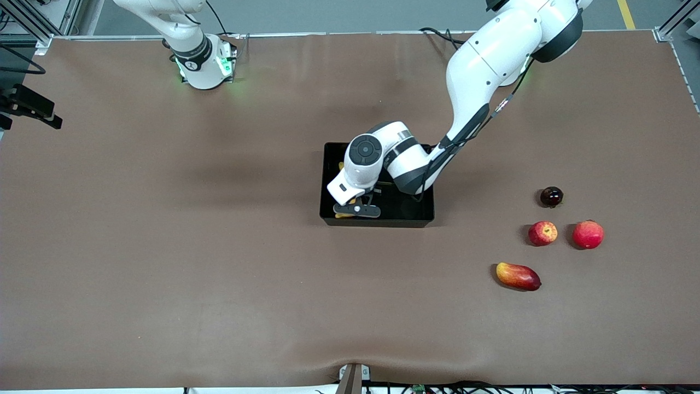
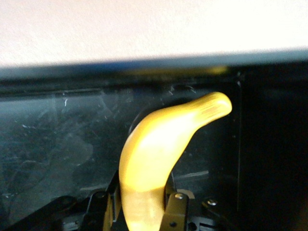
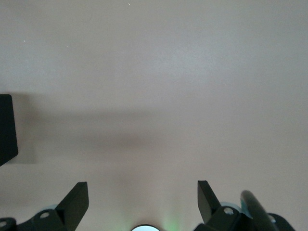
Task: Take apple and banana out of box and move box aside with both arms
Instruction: 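Grasp the yellow banana with the left gripper, then lift the banana out while the right gripper reaches the box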
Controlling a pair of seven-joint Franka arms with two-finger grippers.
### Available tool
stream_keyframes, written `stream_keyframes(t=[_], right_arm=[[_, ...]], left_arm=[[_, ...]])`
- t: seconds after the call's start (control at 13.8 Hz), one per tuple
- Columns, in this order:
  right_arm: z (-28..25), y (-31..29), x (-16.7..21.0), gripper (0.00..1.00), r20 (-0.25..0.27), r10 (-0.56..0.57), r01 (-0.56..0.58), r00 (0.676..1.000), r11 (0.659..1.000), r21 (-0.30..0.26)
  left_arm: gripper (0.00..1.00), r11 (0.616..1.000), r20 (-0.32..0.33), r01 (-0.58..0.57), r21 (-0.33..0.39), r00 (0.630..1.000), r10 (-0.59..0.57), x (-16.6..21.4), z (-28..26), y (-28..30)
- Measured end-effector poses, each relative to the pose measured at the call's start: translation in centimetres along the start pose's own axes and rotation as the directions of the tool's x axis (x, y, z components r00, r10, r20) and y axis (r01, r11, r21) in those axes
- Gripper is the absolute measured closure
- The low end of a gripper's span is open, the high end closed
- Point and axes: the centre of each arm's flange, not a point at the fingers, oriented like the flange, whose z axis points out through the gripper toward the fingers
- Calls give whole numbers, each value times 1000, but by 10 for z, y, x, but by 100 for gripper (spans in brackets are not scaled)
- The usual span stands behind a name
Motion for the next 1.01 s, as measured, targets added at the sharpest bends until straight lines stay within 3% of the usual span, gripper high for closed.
stream_keyframes(t=[0.29,0.58,0.79,1.01], right_arm=[[19,-4,13,0,38,-13,13,999,1000,3],[39,-25,26,0,77,-52,52,996,999,4],[62,-55,33,0,145,-105,104,984,994,13],[71,-118,35,0,154,-143,134,978,989,65]], left_arm=[[63,1000,-27,17,14,999,-17,16,-34,-3],[63,996,-70,72,46,995,-68,39,-120,-26],[63,993,-79,115,23,991,-113,69,-179,-82],[63,990,-63,124,63,991,-120,94,-212,-154]])
